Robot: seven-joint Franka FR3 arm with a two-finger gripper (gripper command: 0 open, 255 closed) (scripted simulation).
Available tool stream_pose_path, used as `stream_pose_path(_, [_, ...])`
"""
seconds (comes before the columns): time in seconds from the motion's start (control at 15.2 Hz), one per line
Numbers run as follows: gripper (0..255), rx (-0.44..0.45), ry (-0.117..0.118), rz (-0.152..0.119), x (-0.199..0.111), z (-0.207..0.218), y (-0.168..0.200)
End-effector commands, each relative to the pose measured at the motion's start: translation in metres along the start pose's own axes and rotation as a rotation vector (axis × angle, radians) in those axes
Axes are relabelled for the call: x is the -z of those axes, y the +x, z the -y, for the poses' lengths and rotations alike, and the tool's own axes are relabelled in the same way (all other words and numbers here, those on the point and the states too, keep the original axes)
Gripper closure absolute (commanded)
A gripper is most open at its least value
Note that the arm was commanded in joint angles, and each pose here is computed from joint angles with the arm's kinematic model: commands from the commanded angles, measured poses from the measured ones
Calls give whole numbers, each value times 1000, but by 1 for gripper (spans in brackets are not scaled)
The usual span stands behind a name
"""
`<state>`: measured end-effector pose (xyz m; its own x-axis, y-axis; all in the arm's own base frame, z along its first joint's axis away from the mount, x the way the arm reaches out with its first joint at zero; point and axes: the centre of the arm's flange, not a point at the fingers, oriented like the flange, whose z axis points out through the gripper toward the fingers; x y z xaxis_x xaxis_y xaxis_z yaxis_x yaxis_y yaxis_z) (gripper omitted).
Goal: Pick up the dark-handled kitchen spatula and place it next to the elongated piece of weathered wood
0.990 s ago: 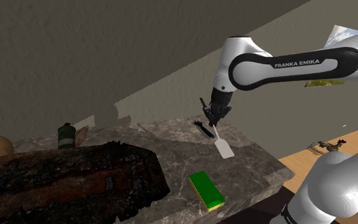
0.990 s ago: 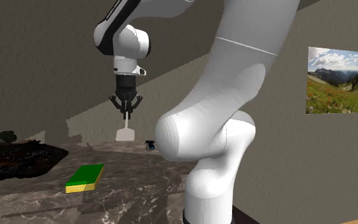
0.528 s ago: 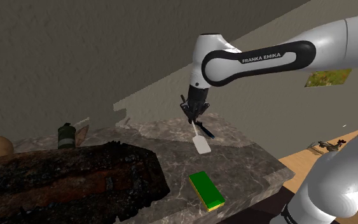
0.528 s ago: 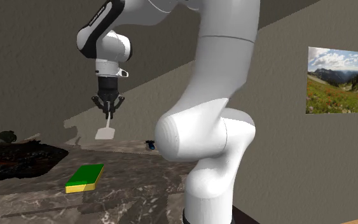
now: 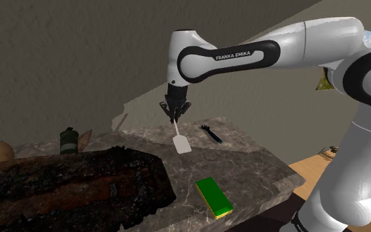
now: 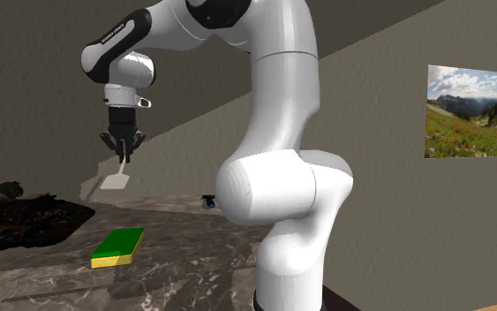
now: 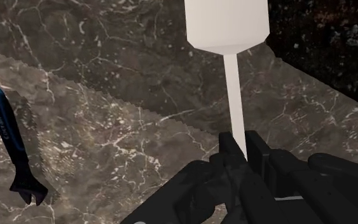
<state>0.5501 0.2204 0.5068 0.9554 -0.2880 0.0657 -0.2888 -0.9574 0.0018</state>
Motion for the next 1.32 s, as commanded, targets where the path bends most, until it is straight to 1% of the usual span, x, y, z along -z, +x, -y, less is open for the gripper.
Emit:
stream_pose_path(0.0, [255,-1,1,0,-3,21,13])
stream_pose_path(0.46, [255,-1,1,0,-6,94,61])
stream_pose_path(1.25, [255,-1,1,0,-69,94,57])
